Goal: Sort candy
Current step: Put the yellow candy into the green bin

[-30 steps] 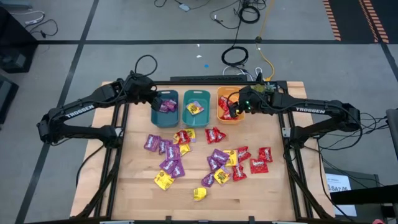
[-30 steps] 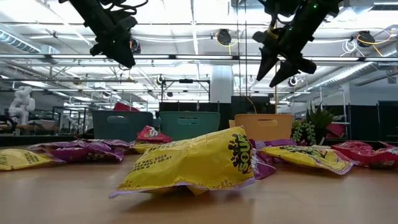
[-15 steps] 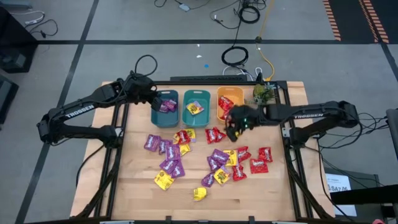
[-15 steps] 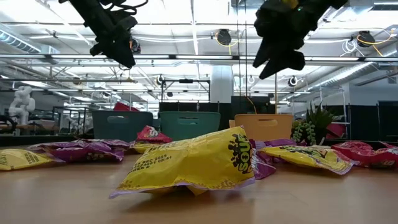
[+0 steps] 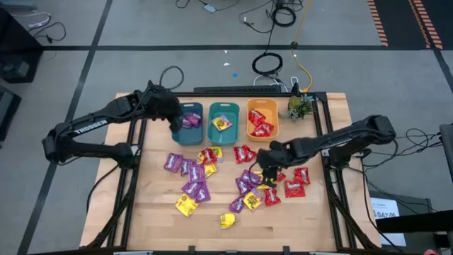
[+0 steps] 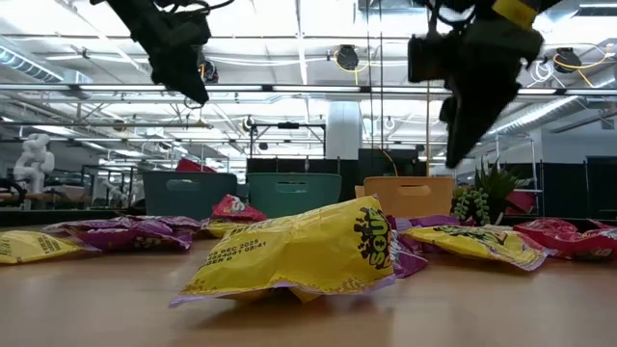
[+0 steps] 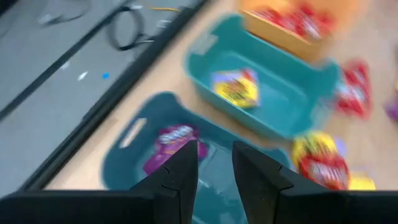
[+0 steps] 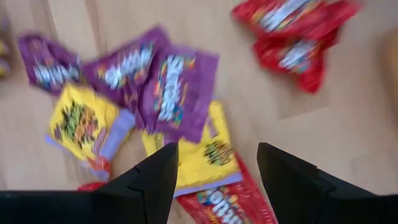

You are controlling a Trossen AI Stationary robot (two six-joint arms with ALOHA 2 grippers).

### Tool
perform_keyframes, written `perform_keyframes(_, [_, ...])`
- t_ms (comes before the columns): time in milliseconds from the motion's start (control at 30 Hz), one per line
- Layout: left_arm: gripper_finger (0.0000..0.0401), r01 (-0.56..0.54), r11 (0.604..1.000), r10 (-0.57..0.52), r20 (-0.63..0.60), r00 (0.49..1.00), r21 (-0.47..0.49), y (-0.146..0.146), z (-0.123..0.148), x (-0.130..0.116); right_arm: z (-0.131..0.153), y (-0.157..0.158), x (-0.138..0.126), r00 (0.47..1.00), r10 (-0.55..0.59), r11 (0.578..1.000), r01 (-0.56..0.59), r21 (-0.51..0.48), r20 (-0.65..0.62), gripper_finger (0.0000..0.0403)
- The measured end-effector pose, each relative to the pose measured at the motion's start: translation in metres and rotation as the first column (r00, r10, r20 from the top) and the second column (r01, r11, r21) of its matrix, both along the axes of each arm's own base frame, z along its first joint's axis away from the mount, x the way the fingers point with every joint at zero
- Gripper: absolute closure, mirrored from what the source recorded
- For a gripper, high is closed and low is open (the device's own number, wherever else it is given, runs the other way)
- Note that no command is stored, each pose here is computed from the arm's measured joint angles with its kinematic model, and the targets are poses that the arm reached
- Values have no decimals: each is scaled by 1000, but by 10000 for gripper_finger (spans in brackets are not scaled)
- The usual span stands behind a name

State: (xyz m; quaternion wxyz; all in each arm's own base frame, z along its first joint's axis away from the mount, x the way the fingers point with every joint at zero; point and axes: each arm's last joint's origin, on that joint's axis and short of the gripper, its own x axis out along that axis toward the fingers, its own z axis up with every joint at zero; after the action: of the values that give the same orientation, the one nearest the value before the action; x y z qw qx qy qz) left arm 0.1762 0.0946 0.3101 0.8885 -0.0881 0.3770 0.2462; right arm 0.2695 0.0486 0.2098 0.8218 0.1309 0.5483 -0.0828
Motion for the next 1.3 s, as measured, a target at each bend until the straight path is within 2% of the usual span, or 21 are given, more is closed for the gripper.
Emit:
perform_keyframes(100, [292, 106, 994, -106, -21, 994, -13, -8, -2, 2, -16, 8, 5, 997, 32, 999, -30, 25, -69, 193])
perform_keyframes(367, [292, 221, 975, -222, -25, 975, -28, -30, -2, 11, -57, 24, 19, 983, 92, 996, -93, 6, -156, 193])
perform_keyframes(533, [292, 314, 946, -313, 20, 949, -85, -55, -2, 18, -79, 28, 25, 971, 109, 993, -114, -10, -214, 195])
perform_keyframes(633, [292, 408, 911, -402, 86, 911, -58, -74, -5, 22, -84, 31, 25, 967, 120, 992, -126, -14, -226, 218])
perform_keyframes(733, [292, 484, 875, -472, 172, 865, -31, -93, -11, 24, -81, 33, 23, 967, 126, 991, -132, -13, -221, 278])
perform_keyframes(767, [292, 503, 864, -491, 193, 850, -21, -99, -14, 24, -78, 32, 22, 970, 112, 993, -117, -12, -218, 304])
perform_keyframes(833, [292, 485, 875, -470, 222, 854, -14, -105, -19, 21, -72, 31, 18, 971, 83, 996, -87, -8, -223, 360])
perform_keyframes(900, [292, 463, 886, -448, 241, 861, -6, -109, -25, 17, -63, 29, 10, 968, 75, 997, -78, -1, -239, 389])
perform_keyframes(933, [292, 462, 887, -449, 243, 860, 3, -111, -28, 14, -57, 28, 6, 967, 69, 997, -72, -1, -245, 390])
perform_keyframes(1033, [292, 486, 874, -474, 239, 848, 8, -117, -42, 5, -30, 22, 4, 986, 53, 999, -52, 14, -159, 392])
perform_keyframes(1133, [292, 522, 853, -509, 228, 830, 3, -123, -56, -4, 0, 13, 3, 995, 19, 1000, -20, -13, -100, 400])
perform_keyframes(1300, [292, 564, 826, -548, 225, 806, -5, -130, -70, -14, 56, -7, 22, 995, 25, 995, -16, -101, 92, 402])
